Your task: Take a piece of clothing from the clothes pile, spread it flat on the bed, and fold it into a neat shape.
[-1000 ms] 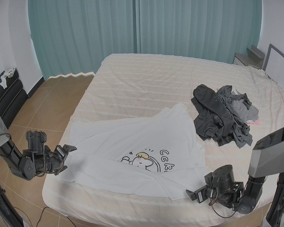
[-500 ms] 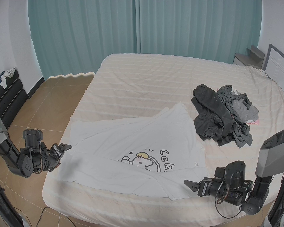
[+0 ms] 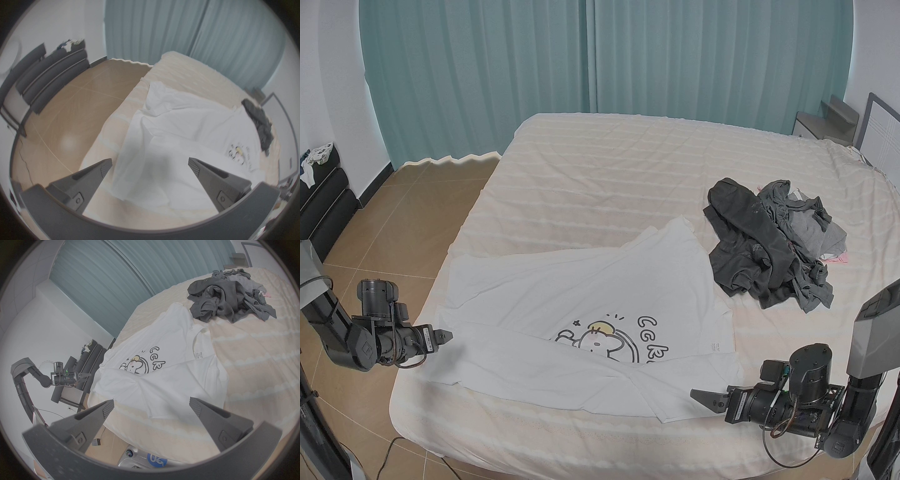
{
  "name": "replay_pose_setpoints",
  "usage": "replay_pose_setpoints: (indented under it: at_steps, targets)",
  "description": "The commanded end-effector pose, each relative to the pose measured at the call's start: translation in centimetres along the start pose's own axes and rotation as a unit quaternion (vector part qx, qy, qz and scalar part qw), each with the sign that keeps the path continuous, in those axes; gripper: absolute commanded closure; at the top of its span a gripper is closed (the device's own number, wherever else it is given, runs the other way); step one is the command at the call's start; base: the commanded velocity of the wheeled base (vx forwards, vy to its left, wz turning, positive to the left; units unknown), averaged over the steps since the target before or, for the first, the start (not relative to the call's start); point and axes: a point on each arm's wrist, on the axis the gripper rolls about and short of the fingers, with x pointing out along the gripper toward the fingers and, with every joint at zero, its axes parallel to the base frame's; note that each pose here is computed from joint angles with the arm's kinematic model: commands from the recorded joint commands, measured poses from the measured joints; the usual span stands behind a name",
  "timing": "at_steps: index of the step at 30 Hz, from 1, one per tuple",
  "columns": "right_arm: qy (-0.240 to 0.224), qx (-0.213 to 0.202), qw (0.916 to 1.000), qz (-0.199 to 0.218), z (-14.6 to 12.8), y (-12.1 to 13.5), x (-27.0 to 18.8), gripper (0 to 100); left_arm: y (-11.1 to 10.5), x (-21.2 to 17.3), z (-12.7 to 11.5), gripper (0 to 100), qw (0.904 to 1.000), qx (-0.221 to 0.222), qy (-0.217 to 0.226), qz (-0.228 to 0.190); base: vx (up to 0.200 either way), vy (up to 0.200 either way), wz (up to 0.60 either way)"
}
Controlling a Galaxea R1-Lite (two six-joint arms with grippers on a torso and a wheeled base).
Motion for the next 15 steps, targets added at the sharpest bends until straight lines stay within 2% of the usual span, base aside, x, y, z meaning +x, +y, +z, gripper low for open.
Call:
replay_pose_setpoints:
  at_steps: [1,7,14,15]
  targets:
    - [0.006,-0.001,1.0000,-0.001,-0.3,0.1,-0.4,0,1.2,3.2,-0.4,0,0.9990,0.027,0.029,0.018,0.000,0.000,0.00]
    - [0.008,-0.003,1.0000,0.000,-0.4,0.2,-0.3,0,1.4,5.3,-0.6,0,0.9965,0.073,0.037,0.016,0.000,0.000,0.00]
    - [0.007,-0.007,0.9999,-0.010,-0.7,0.3,-0.2,0,1.3,5.6,-0.4,0,0.9963,0.078,0.033,0.012,0.000,0.000,0.00]
    - [0.006,-0.012,0.9998,-0.015,-1.0,0.6,-0.2,0,1.0,5.6,-0.3,0,0.9965,0.078,0.031,-0.002,0.000,0.000,0.00]
